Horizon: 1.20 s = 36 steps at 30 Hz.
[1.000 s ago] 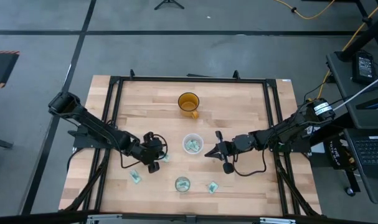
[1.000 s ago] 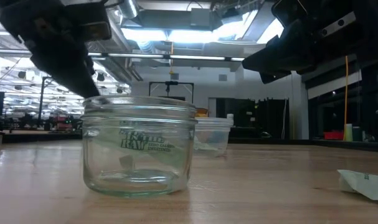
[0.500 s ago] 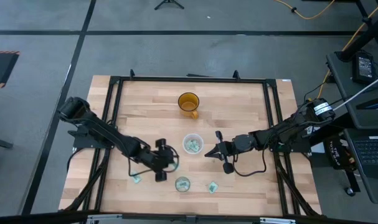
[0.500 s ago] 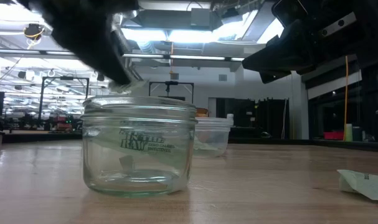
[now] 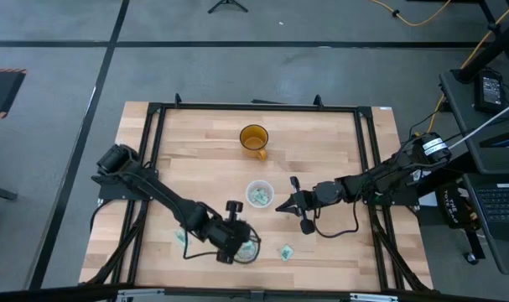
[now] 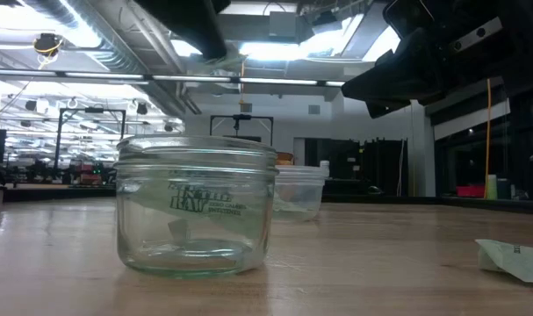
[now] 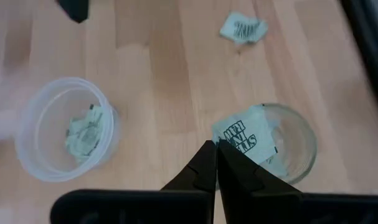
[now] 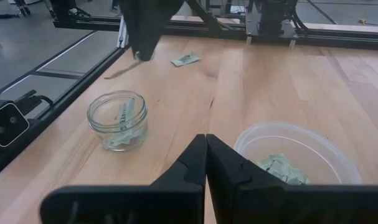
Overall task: Pick and place Stevia / Truvia into bins
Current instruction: Put the stevia packet into the transparent glass container
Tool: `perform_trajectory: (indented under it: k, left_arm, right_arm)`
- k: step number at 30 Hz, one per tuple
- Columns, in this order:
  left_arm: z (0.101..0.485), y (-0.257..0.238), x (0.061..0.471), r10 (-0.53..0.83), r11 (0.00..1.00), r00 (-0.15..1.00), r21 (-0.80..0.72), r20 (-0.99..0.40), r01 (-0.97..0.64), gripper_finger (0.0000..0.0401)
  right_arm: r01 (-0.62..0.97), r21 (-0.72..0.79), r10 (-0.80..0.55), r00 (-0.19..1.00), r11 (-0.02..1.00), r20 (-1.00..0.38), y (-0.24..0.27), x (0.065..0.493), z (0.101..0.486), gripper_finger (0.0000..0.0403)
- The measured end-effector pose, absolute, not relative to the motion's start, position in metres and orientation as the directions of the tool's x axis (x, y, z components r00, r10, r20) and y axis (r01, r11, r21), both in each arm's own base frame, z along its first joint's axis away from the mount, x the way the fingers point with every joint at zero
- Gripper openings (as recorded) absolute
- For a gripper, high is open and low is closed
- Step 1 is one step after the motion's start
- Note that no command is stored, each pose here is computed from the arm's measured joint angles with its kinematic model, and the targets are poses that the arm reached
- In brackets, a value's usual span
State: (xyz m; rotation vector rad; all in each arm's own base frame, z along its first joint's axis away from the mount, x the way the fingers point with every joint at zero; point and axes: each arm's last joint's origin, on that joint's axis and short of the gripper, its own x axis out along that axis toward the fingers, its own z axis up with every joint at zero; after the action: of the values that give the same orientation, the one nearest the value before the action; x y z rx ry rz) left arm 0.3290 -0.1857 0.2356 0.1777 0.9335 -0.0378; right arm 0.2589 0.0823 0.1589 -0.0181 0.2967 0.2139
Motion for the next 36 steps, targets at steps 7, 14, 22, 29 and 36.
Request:
perform_trajectory:
  k: [7, 14, 22, 29, 36]
  left_arm:
    - [0.233, -0.206, 0.338, 0.098, 0.965, 0.569, 0.217, -0.816, 0.145, 0.0003]
    - [0.218, -0.219, 0.337, 0.114, 0.955, 0.552, 0.245, -0.826, 0.169, 0.0003]
    - [0.214, -0.223, 0.337, 0.102, 0.954, 0.545, 0.236, -0.832, 0.183, 0.0003]
    - [0.211, -0.224, 0.338, 0.093, 0.951, 0.546, 0.236, -0.833, 0.198, 0.0003]
    - [0.192, -0.226, 0.342, 0.081, 0.936, 0.515, 0.243, -0.853, 0.255, 0.0003]
  right_arm:
    - [-0.212, 0.014, 0.207, 0.934, 0.977, -0.292, 0.082, 0.259, 0.159, 0.0012]
    - [-0.212, 0.014, 0.207, 0.934, 0.977, -0.292, 0.082, 0.259, 0.159, 0.0012]
    - [-0.212, 0.014, 0.207, 0.934, 0.977, -0.291, 0.082, 0.259, 0.159, 0.0012]
    - [-0.211, 0.018, 0.207, 0.934, 0.977, -0.292, 0.082, 0.259, 0.159, 0.0012]
    - [-0.211, 0.018, 0.207, 0.935, 0.977, -0.289, 0.082, 0.259, 0.159, 0.0012]
